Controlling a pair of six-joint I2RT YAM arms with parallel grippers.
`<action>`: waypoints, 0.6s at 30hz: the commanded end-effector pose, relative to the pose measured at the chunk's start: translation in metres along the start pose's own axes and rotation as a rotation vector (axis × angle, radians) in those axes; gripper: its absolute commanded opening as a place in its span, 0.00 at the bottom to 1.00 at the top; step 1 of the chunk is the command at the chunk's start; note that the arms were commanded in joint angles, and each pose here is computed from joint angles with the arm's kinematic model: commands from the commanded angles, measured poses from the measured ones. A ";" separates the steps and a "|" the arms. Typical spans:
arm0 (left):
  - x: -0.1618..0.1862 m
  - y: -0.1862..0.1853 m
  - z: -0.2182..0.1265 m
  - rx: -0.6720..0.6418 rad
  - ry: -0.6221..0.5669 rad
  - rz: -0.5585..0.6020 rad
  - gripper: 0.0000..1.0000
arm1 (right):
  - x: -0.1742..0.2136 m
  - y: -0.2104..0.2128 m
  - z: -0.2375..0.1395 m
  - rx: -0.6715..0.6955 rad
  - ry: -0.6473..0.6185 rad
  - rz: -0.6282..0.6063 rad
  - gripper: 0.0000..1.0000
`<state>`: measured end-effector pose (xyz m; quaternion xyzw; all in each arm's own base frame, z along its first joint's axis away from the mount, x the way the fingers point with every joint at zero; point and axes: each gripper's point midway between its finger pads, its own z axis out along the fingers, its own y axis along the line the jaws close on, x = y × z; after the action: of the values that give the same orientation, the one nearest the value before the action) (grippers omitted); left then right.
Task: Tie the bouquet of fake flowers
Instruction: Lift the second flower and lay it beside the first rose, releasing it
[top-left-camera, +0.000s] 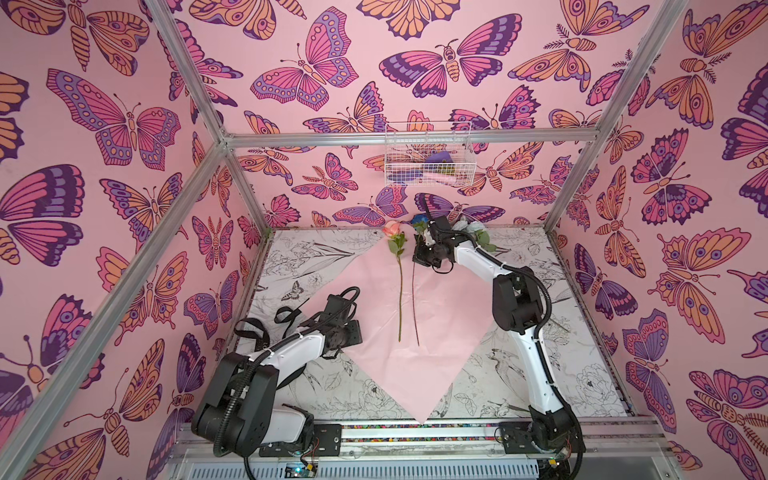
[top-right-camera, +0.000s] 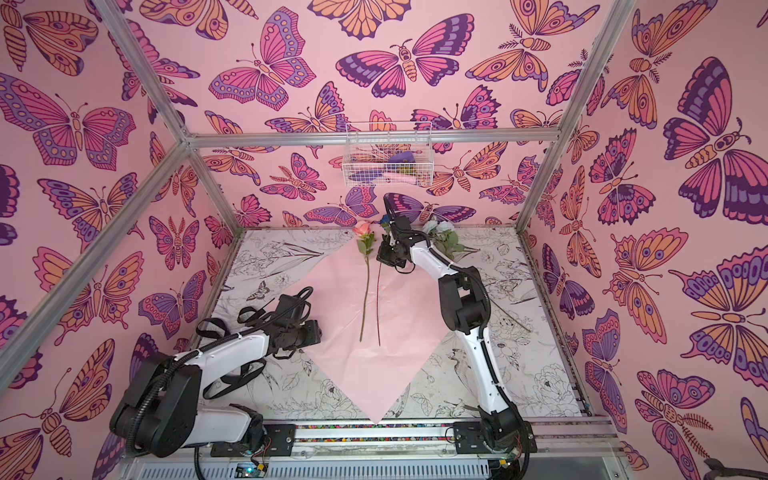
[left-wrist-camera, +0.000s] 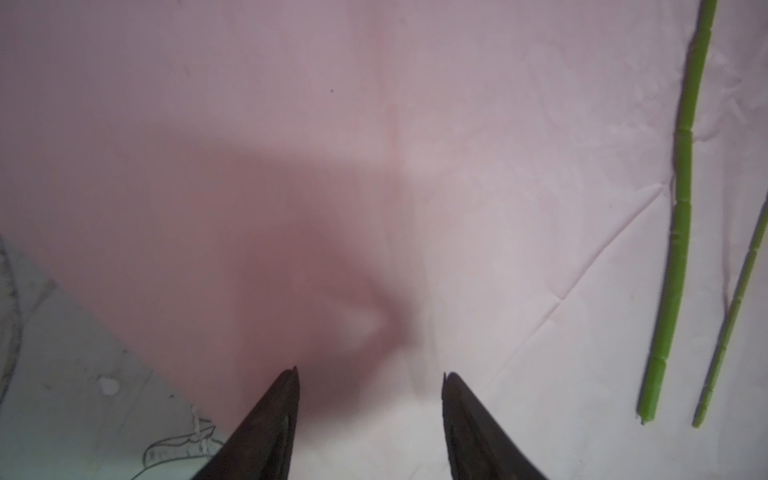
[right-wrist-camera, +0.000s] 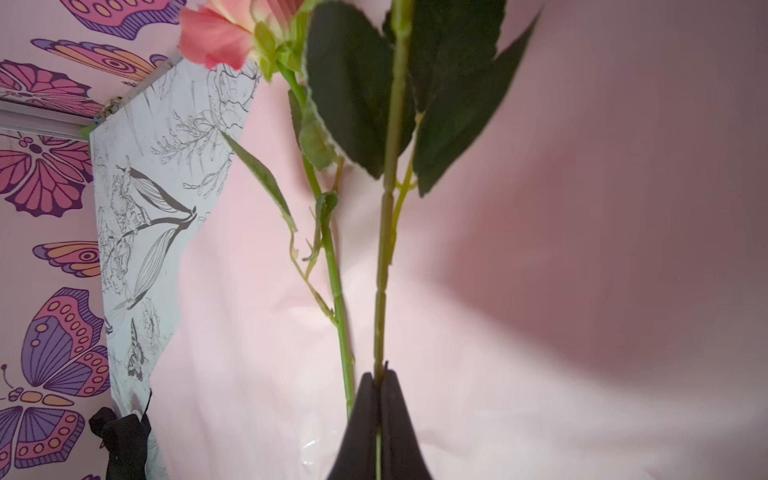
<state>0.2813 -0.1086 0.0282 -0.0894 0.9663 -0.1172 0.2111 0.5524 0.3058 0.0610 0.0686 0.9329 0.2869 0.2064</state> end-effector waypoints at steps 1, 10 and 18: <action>0.004 0.004 0.001 -0.003 0.009 -0.016 0.58 | -0.005 0.017 0.009 -0.035 -0.017 -0.019 0.00; 0.005 0.003 0.003 0.002 0.012 -0.017 0.58 | -0.002 0.025 0.033 -0.095 -0.001 -0.016 0.10; 0.005 0.000 0.001 0.020 0.010 -0.025 0.58 | 0.000 0.034 0.017 -0.091 0.009 -0.048 0.27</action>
<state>0.2841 -0.1114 0.0300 -0.0901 0.9640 -0.1255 0.2165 0.5615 0.3377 0.0474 0.0473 0.9242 0.3203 0.2025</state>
